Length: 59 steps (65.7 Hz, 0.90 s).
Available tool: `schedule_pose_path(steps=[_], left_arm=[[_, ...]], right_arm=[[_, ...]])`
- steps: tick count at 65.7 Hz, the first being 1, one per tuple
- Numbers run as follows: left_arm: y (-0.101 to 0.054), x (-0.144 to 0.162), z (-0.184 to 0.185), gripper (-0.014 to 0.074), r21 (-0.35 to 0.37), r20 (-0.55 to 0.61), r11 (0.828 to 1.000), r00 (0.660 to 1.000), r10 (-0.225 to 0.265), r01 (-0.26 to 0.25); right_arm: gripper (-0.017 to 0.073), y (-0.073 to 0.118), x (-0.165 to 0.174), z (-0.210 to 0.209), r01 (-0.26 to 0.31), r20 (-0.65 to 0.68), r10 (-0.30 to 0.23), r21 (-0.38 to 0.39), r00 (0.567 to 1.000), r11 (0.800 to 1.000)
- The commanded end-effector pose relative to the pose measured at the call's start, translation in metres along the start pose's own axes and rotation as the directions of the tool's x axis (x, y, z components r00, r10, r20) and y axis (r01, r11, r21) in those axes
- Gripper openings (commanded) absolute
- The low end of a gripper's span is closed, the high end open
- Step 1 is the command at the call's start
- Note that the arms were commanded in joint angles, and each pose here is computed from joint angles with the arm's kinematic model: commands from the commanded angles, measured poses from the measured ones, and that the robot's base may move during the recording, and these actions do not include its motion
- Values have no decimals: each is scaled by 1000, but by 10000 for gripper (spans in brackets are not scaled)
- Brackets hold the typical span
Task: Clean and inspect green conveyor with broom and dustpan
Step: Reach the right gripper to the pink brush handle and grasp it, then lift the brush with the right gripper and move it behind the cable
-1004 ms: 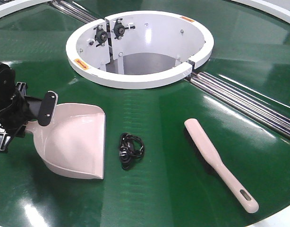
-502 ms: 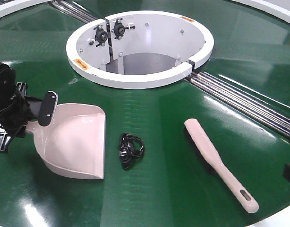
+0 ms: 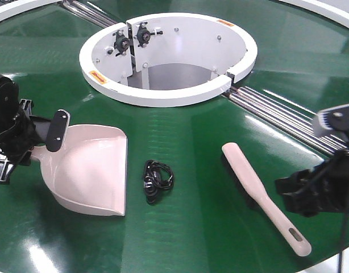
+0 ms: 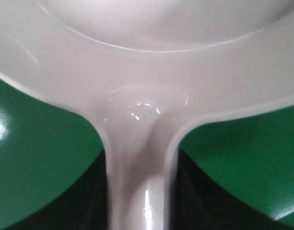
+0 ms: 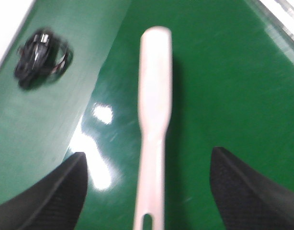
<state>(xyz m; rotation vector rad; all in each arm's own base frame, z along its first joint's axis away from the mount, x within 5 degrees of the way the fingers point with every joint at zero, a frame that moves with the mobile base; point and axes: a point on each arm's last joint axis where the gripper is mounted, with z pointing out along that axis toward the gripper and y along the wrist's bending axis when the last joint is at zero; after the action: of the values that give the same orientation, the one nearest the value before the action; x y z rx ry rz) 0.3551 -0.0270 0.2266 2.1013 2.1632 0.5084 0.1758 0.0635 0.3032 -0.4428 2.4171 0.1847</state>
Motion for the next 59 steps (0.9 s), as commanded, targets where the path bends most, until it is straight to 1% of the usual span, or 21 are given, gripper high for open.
schedule_pose_path(steps=[1, 9, 20, 26, 29, 42, 59], left_arm=[[3, -3, -19, -7, -43, 18, 999, 1000, 20, -20], [3, -3, -19, -7, -43, 18, 999, 1000, 20, -20], [3, -3, -19, -7, -43, 18, 999, 1000, 20, -20], [3, -3, -19, -7, -43, 18, 999, 1000, 20, -20], [3, -3, -19, -7, -43, 18, 999, 1000, 20, -20], [3, -3, -19, -7, -43, 18, 999, 1000, 20, -20], [3, -3, -19, -7, -43, 18, 999, 1000, 20, -20]], right_arm=[[536, 3, -21, 2, -4, -11, 4, -6, 1000, 1000], [536, 1, -30, 22, -24, -134, 24, -3, 991, 1000], [536, 0, -37, 45, -18, -241, 18, 3, 970, 1000], [536, -2, -37, 59, -9, -317, 14, 17, 948, 1000], [536, -4, -38, 65, -11, -345, 22, 33, 938, 999], [536, -7, -36, 93, -28, -422, 56, 72, 905, 997], [536, -9, -27, 127, -42, -506, 80, 86, 859, 995]])
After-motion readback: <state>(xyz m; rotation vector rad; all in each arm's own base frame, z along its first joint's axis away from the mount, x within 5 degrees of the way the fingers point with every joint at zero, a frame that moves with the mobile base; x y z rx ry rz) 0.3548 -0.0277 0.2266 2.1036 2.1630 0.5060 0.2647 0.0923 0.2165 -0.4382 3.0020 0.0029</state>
